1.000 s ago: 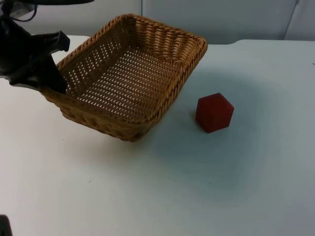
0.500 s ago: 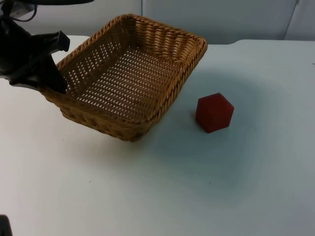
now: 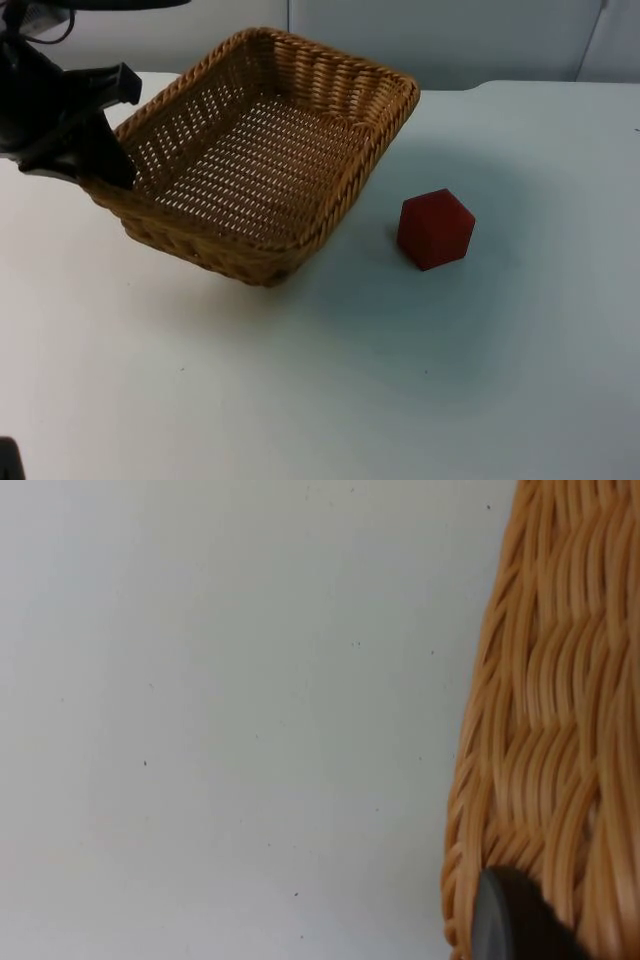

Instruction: Pick up the basket with the left hand and place the cube into the basket with the right hand.

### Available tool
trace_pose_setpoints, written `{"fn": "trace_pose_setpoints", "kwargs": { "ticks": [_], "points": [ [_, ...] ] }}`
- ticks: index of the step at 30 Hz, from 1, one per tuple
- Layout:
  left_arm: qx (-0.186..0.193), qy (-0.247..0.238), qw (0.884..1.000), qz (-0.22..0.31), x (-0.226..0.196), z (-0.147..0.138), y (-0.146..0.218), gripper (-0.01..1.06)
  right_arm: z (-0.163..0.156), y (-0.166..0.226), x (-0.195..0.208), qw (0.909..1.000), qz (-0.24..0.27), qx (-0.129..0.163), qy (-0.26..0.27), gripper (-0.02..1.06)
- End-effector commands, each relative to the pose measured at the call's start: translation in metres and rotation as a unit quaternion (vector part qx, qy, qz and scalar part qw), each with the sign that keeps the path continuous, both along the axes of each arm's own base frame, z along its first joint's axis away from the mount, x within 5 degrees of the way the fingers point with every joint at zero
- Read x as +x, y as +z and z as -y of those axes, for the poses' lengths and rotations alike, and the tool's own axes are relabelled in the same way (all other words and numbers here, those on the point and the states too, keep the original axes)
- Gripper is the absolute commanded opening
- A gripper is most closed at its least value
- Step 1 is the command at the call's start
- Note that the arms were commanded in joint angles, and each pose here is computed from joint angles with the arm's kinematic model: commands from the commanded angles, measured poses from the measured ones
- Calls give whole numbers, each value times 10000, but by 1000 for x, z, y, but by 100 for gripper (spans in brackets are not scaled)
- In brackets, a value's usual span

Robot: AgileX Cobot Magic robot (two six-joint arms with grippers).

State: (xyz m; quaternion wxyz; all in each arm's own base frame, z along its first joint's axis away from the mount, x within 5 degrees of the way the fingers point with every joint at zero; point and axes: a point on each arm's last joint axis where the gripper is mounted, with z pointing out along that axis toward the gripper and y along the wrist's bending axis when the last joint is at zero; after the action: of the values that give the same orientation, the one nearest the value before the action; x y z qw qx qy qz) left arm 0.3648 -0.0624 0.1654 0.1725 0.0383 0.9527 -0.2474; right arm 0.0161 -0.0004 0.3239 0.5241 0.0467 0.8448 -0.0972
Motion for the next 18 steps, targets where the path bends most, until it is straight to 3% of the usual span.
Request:
{"fn": "trace_pose_setpoints", "kwargs": {
  "ticks": [1, 3, 6, 7, 9, 11, 12, 16, 17, 18],
  "points": [
    [-97, 121, 9998, 107, 1, 0, 7, 0, 5, 20, 17, 9993, 339, -183, 10, 105],
    [-67, 163, 9997, 157, 2, -1, 7, 0, 10, 35, 41, 9992, 393, -3, 48, 105],
    [-10, 243, 9994, 252, 4, -2, 7, 0, 23, 44, 93, 9989, -256, 360, 158, 105],
    [-10, 243, 9994, 252, 4, -2, 7, 0, 23, 44, 93, 9989, -256, 360, 158, 105],
    [21, 287, 9991, 303, 5, -3, 7, 0, 28, 41, 128, 9953, -769, 463, 357, 105],
    [32, 302, 9990, 321, 6, -3, 7, 0, 17, 32, 162, 9866, -1290, 324, 944, 105],
    [32, 302, 9990, 321, 6, -3, 7, 0, 17, 32, 162, 9866, -1290, 324, 944, 105],
    [36, 308, 9990, 328, 6, -3, 7, 0, -22, 8, 232, 9577, -2169, 14, 1890, 105],
    [36, 308, 9990, 328, 6, -3, 7, 0, -22, 8, 232, 9577, -2169, 14, 1890, 105],
    [36, 308, 9990, 328, 6, -3, 7, 0, -32, 0, 250, 9503, -2374, -49, 2013, 105]
  ]
}}
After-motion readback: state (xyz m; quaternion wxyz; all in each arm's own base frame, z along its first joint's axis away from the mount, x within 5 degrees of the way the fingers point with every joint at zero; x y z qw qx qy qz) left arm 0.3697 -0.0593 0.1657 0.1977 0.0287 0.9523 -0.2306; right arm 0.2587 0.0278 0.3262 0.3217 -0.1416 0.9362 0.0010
